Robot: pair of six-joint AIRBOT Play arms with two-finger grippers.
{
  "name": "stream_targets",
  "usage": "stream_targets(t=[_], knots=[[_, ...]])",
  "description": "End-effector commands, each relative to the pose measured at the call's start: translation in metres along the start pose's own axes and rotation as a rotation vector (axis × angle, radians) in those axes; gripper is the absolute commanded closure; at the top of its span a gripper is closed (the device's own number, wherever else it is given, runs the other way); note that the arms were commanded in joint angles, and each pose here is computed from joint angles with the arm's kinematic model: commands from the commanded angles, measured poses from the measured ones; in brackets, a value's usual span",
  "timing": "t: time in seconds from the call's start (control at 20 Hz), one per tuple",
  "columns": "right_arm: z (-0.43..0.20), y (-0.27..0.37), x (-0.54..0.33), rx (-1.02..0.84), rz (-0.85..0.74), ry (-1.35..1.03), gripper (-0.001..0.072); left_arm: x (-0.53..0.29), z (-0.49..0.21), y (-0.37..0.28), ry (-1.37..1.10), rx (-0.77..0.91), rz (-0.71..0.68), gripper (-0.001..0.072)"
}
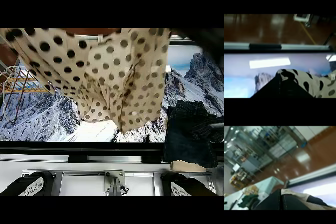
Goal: Fold the shirts.
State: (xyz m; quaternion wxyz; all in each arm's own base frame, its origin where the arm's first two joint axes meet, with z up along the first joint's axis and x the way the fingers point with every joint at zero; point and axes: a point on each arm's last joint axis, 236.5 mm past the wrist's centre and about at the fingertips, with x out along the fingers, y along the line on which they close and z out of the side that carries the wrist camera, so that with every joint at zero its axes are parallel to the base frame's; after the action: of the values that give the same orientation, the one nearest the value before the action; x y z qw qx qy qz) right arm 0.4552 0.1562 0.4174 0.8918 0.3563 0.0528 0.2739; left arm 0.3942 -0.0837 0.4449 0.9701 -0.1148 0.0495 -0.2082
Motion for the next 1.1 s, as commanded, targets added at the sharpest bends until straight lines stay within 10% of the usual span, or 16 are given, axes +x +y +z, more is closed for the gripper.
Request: stream_targets(t=[0.0,0.3,0.6,1.05], knots=[[0.057,0.090,-0.084,-0.181,0.103,-0.181,0.0649,-0.046,0.093,-0.045,-0.268,0.056,-0.065,0.0664],[0.003,0.087,-0.109,-0.221,0.023,0.059,0.0649,-0.048,0.061,-0.030,-0.093,0.153,0.028,0.0664],[-0.167,-0.077,-0.131,-0.224,-0.515,0.745,0.0649,-0.018,-0.147,0.051,0.569,0.018,0.148,0.0665],[-0.265,-0.082,-0.041,-0.210,-0.352,0.719,0.0649,0.004,-0.313,0.150,0.731,0.003,0.333,0.0662]])
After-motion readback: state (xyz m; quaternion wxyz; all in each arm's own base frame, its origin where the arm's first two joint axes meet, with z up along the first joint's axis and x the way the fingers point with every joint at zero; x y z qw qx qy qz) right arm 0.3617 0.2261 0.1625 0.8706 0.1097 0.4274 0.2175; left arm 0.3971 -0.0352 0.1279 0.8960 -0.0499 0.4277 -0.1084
